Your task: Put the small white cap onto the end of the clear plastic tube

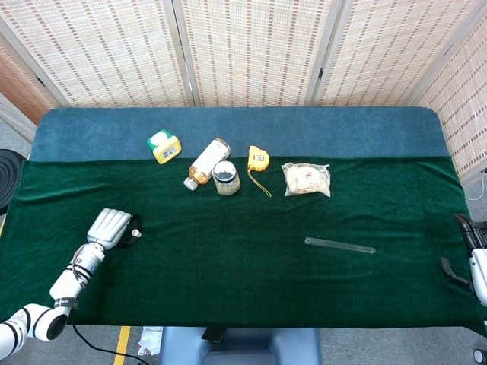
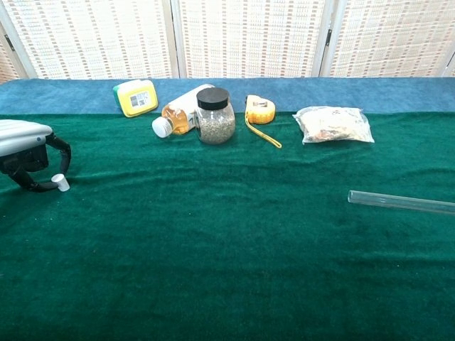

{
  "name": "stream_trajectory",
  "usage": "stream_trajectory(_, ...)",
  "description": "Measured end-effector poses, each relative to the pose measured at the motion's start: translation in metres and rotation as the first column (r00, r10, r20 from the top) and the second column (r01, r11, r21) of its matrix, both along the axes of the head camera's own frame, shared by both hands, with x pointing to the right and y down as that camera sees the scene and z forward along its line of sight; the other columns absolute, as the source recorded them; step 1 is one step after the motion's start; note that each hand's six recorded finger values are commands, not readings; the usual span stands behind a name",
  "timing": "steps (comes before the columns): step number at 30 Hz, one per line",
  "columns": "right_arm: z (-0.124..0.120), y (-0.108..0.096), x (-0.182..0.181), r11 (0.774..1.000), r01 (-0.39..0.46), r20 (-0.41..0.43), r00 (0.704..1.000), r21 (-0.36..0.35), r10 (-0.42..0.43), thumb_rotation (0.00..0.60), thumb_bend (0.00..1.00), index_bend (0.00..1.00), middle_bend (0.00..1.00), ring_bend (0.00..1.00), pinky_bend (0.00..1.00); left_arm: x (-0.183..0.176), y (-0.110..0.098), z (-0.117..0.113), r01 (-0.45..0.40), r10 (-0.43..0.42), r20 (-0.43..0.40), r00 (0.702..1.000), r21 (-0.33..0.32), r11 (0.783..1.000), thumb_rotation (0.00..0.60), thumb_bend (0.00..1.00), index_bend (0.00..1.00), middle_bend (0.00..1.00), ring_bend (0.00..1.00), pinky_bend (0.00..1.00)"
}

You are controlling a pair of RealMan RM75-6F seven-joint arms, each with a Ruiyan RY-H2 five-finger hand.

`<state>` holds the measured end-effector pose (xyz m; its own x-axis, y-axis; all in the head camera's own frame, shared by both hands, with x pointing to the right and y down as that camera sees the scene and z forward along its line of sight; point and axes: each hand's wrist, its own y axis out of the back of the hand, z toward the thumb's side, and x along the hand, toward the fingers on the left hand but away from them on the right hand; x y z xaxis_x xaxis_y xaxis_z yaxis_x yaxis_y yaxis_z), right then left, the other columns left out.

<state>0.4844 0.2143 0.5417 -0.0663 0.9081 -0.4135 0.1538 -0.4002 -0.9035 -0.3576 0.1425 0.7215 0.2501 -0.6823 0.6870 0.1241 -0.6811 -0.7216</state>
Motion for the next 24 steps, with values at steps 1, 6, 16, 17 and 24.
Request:
stream_trajectory(1, 0.0001, 0.0000, 0.0000, 1.000, 0.000, 0.000, 1.000, 0.000, 0.000, 0.600, 0.45, 0.00, 0.12, 0.18, 0.00, -0.0003, -0.0001, 0.0001, 0.000, 0.000, 0.001, 1.000, -0.001, 1.000, 0.600, 0.39, 0.52, 1.00, 0.88, 0.84)
stream_trajectory(6, 0.0004, 0.0004, -0.0001, 1.000, -0.001, -0.001, 1.000, -0.001, 0.001, 0.600, 0.45, 0.00, 0.12, 0.18, 0.00, 0.0000, 0.0005, 0.0009, 0.008, -0.008, -0.006, 1.000, -0.007, 1.000, 0.600, 0.39, 0.52, 1.00, 0.88, 0.84)
stream_trajectory(16, 0.0000, 0.0005, 0.0000, 1.000, -0.002, -0.004, 1.000, -0.001, 0.002, 0.600, 0.45, 0.00, 0.12, 0.18, 0.00, 0.0010, 0.0001, 0.0035, 0.006, -0.006, -0.008, 1.000, -0.002, 1.000, 0.600, 0.42, 0.57, 1.00, 0.89, 0.84)
stream_trajectory(17, 0.0000, 0.0005, -0.0002, 1.000, -0.002, -0.003, 1.000, -0.001, 0.002, 0.600, 0.45, 0.00, 0.12, 0.18, 0.00, 0.0008, 0.0000, 0.0036, 0.006, -0.006, -0.009, 1.000, -0.001, 1.000, 0.600, 0.43, 0.57, 1.00, 0.89, 0.84)
stream_trajectory(24, -0.0007, 0.0001, -0.0009, 1.000, 0.000, -0.002, 1.000, 0.003, 0.000, 0.600, 0.45, 0.00, 0.12, 0.18, 0.00, -0.0014, -0.0007, 0.0024, 0.022, -0.022, -0.021, 1.000, 0.013, 1.000, 0.600, 0.47, 0.61, 1.00, 0.89, 0.84)
